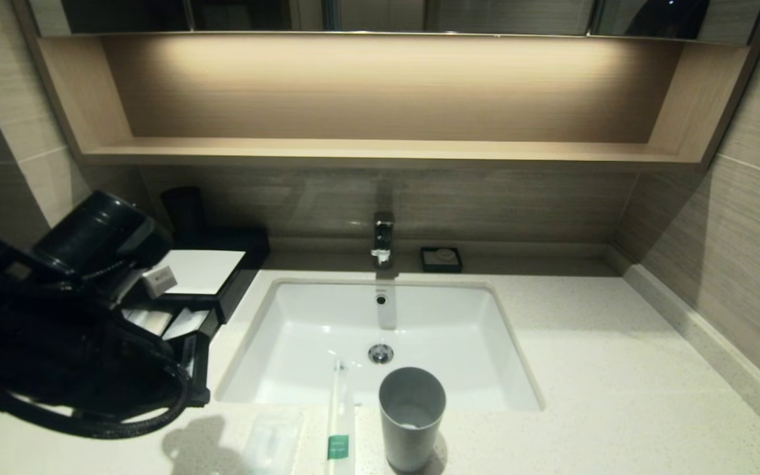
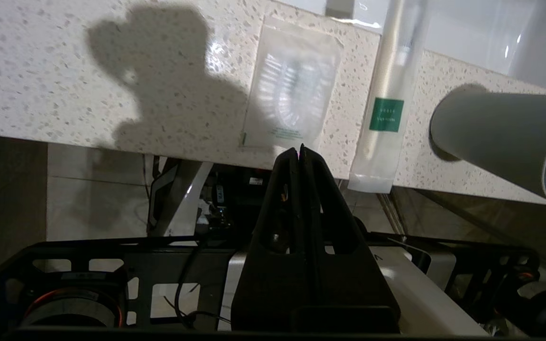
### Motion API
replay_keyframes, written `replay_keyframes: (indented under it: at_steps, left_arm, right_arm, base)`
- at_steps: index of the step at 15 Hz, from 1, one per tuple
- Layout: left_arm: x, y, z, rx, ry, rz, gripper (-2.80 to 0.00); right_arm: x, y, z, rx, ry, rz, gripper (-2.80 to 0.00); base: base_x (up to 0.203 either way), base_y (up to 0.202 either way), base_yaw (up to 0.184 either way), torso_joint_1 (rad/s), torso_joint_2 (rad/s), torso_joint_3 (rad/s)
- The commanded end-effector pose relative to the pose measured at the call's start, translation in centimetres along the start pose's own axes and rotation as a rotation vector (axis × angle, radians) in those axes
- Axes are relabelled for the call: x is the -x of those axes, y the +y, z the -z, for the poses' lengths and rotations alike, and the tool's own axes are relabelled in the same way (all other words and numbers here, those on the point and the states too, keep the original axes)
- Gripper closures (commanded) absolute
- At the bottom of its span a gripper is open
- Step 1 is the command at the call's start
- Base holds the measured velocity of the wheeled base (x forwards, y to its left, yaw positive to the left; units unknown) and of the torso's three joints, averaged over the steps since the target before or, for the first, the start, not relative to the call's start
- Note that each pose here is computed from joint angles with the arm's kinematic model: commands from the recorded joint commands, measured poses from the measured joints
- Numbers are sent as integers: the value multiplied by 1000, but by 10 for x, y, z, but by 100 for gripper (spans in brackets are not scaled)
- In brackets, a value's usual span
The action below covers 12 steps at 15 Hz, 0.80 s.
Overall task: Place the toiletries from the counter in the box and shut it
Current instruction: Pick up the bathroom toiletry
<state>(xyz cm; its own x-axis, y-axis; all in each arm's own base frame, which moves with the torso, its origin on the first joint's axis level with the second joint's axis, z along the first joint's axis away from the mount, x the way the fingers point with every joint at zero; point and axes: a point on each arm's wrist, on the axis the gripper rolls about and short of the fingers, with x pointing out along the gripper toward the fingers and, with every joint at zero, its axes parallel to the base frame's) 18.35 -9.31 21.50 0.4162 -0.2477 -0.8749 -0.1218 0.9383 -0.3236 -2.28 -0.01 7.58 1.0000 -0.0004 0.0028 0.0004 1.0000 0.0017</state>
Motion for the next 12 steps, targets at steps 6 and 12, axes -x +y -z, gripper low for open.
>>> replay_keyframes:
  at_steps: [6,12]
  left_arm:
    - [-16,-11,18,-45,102,-27,0]
    - [-28,-33,20,-77,141,-20,0]
  right_arm:
    - [0,0,0,0,1,0,0]
    - [0,0,0,0,1,0,0]
  base:
    - [0,0,0,0,0,0]
    - [0,0,0,0,0,0]
